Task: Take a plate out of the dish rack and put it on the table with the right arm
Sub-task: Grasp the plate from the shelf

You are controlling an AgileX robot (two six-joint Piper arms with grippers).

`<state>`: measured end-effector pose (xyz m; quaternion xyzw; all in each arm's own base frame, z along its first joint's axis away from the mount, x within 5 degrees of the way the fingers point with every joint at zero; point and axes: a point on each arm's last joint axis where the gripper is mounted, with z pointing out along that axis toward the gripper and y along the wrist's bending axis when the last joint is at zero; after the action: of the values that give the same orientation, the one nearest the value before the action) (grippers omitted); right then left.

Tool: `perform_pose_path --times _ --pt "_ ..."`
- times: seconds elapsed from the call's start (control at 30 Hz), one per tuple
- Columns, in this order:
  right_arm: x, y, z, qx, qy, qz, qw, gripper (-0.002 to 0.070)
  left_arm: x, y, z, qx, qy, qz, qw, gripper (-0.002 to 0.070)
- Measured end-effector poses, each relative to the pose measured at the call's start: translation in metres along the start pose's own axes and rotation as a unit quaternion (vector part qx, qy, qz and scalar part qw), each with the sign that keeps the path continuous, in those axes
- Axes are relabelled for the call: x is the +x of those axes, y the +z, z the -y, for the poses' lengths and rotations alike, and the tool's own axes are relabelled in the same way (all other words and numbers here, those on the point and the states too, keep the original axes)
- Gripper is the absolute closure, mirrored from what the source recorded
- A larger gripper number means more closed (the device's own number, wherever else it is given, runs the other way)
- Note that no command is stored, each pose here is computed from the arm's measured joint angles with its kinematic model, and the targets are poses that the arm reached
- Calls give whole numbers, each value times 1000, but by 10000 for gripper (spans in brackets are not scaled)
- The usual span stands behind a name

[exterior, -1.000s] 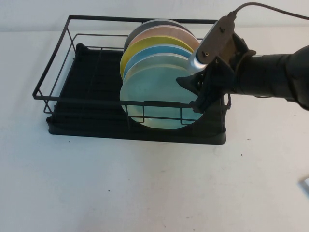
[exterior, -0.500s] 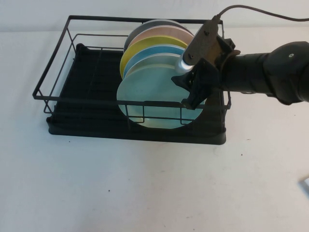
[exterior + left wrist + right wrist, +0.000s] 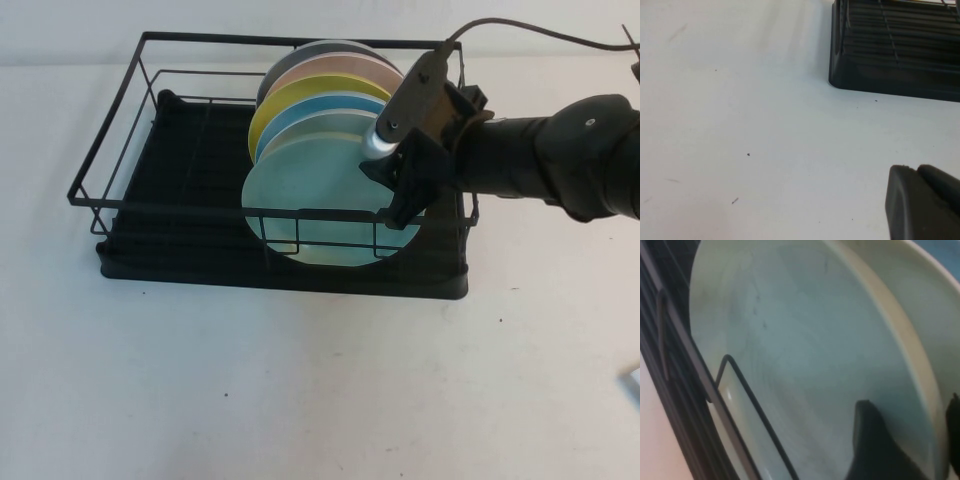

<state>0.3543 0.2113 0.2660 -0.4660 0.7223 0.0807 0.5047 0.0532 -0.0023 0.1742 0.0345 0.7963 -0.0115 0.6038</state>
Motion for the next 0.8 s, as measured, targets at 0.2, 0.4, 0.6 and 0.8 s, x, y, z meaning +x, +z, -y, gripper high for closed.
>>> perform_pose_path --times 0.2,0.4,0.6,0.8 --pt "4 5 -1 3 2 -6 1000 474 0 0 0 0 0 0 1000 679" --pt "2 5 -4 -3 -10 -4 1000 593 0 0 0 0 0 0 1000 679" --pt "-9 -7 0 6 -9 13 1000 593 0 0 0 0 0 0 1000 679" --pt "-44 -53 8 35 -11 72 997 597 0 0 0 0 0 0 1000 679"
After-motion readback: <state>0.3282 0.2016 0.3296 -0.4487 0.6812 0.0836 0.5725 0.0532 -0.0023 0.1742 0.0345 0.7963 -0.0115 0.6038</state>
